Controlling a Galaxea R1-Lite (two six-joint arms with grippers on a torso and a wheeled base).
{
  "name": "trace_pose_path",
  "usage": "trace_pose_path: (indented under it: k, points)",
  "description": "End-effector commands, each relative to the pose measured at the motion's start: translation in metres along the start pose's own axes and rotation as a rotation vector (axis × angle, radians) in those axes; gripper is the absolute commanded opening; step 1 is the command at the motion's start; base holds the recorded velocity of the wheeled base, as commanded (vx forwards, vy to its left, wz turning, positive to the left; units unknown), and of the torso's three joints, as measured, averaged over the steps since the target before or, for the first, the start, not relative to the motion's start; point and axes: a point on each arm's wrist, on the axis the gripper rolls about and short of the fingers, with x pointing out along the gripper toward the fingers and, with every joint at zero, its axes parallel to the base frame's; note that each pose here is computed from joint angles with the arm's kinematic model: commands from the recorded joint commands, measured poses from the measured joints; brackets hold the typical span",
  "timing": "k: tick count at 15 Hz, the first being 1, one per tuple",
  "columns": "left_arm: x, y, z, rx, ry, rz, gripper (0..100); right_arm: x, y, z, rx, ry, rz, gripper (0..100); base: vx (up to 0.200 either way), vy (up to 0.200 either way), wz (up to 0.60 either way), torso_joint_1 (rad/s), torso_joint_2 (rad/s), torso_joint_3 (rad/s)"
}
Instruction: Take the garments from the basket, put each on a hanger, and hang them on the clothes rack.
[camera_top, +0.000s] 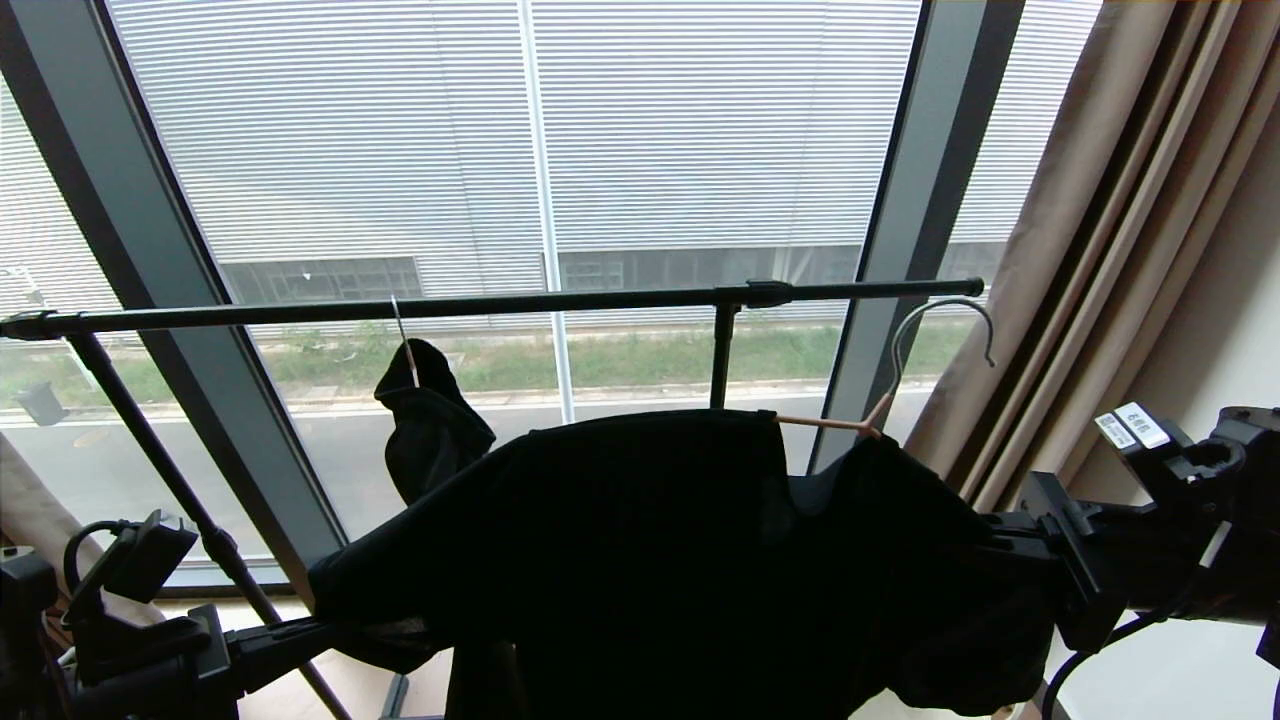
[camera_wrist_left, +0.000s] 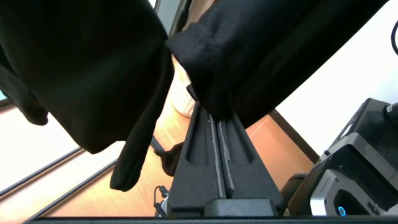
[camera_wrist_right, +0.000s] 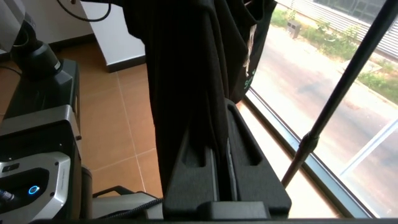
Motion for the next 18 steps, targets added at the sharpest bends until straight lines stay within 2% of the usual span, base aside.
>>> trace_pose_path:
  k: [1, 13, 14, 16, 18]
  points:
    - [0.0000, 0.0006, -0.0004, -0.005, 0.001, 0.002, 0, -0.0052, -0.0036, 0.0011, -0.007, -0.008, -0.011, 0, 0.000, 0.000, 0.00, 0.000, 0.00, 0.000]
    - [0.0001, -0.0010, 0.0011, 0.032, -0.021, -0.005, 0, -0.0044, -0.0063, -0.0013, 0.003, -0.006, -0.005, 0, 0.000, 0.000, 0.00, 0.000, 0.00, 0.000]
    - [0.0001, -0.0009, 0.0011, 0.035, -0.023, -0.005, 100, -0.0044, -0.0063, -0.0013, 0.005, -0.006, -0.005, 0, 0.000, 0.000, 0.00, 0.000, 0.00, 0.000]
    - [-0.0004, -0.0013, 0.0011, 0.033, -0.024, -0.003, 100, -0.0043, -0.0067, -0.0014, 0.006, -0.005, -0.004, 0, 0.000, 0.000, 0.00, 0.000, 0.00, 0.000]
    - [-0.0018, -0.0032, 0.0022, -0.012, -0.040, -0.013, 100, -0.0039, -0.0080, 0.0000, 0.002, -0.007, -0.005, 0, 0.000, 0.000, 0.00, 0.000, 0.00, 0.000]
